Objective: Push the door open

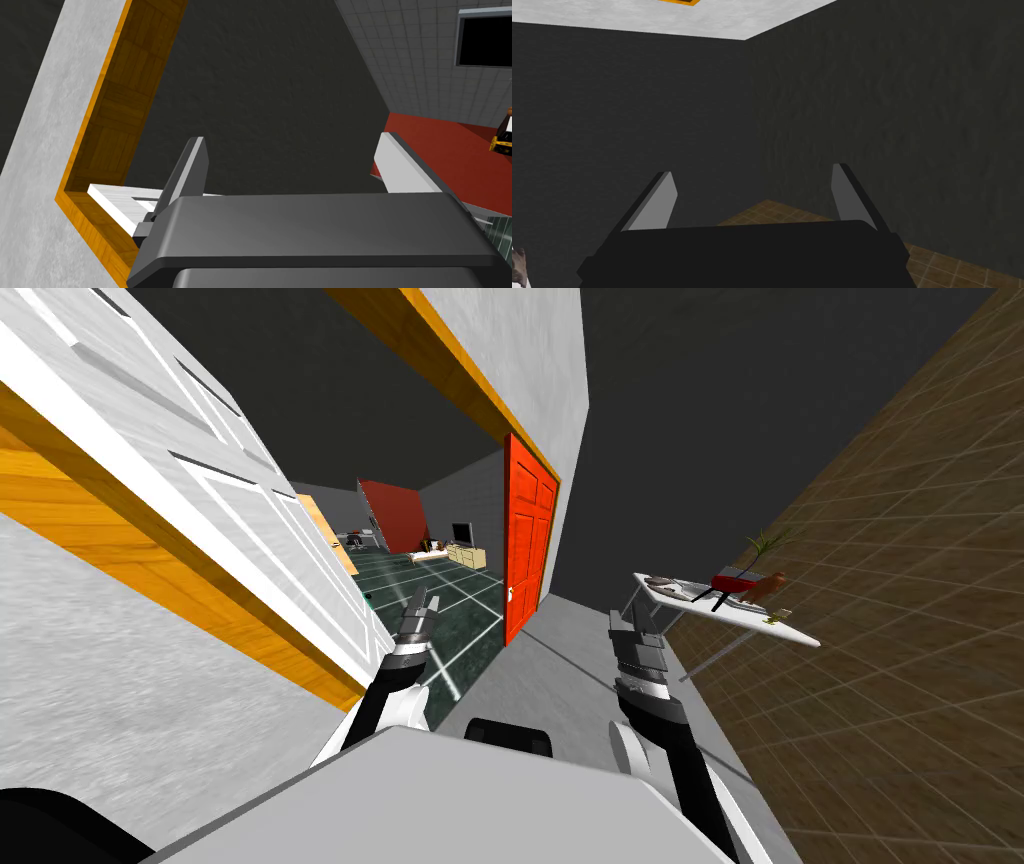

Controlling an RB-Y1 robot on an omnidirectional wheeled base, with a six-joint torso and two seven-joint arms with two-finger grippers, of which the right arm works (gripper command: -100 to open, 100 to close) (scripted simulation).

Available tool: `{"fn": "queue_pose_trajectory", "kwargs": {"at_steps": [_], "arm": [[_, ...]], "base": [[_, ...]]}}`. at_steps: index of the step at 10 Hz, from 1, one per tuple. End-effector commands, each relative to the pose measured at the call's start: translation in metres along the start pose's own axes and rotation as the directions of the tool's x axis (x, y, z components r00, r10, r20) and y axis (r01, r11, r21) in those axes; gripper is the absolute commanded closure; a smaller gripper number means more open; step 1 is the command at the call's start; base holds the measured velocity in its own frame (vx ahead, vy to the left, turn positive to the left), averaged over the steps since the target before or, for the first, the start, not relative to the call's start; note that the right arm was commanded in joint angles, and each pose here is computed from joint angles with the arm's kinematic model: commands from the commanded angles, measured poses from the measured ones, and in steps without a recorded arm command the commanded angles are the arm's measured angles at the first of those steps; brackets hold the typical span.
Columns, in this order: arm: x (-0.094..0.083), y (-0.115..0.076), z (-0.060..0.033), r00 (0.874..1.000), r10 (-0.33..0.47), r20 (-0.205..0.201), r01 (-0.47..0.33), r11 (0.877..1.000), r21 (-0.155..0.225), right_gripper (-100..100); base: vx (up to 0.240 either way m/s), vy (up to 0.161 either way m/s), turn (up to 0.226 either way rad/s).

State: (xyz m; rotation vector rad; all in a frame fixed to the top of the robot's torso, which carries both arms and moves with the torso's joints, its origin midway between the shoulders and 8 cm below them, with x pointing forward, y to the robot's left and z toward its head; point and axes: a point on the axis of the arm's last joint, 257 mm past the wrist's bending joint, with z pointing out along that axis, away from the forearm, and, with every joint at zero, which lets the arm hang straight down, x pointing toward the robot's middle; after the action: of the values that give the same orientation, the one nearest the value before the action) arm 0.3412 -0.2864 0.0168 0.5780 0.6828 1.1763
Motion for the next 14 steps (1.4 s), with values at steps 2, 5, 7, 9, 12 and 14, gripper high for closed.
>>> {"fn": "queue_pose_trajectory", "kwargs": {"at_steps": [2,5,7,9,12,14], "arm": [[0.01,-0.014,-0.0049,0.999,0.022,-0.027,-0.021,1.0,0.016,-100],[0.021,-0.028,-0.0109,0.997,0.046,-0.056,-0.044,0.998,0.035,-100],[0.036,-0.046,-0.0198,0.993,0.077,-0.094,-0.072,0.996,0.062,-100],[0.044,-0.056,-0.0253,0.989,0.095,-0.114,-0.087,0.993,0.077,-100],[0.058,-0.073,-0.0356,0.981,0.126,-0.149,-0.111,0.988,0.105,-100],[0.067,-0.084,-0.0434,0.974,0.147,-0.173,-0.126,0.984,0.126,-100]], "base": [[0.153,-0.004,0.069],[0.105,-0.005,0.06],[0.141,-0.006,0.09],[0.141,-0.009,0.074],[0.1,-0.015,0.068],[0.089,-0.012,0.075]]}}
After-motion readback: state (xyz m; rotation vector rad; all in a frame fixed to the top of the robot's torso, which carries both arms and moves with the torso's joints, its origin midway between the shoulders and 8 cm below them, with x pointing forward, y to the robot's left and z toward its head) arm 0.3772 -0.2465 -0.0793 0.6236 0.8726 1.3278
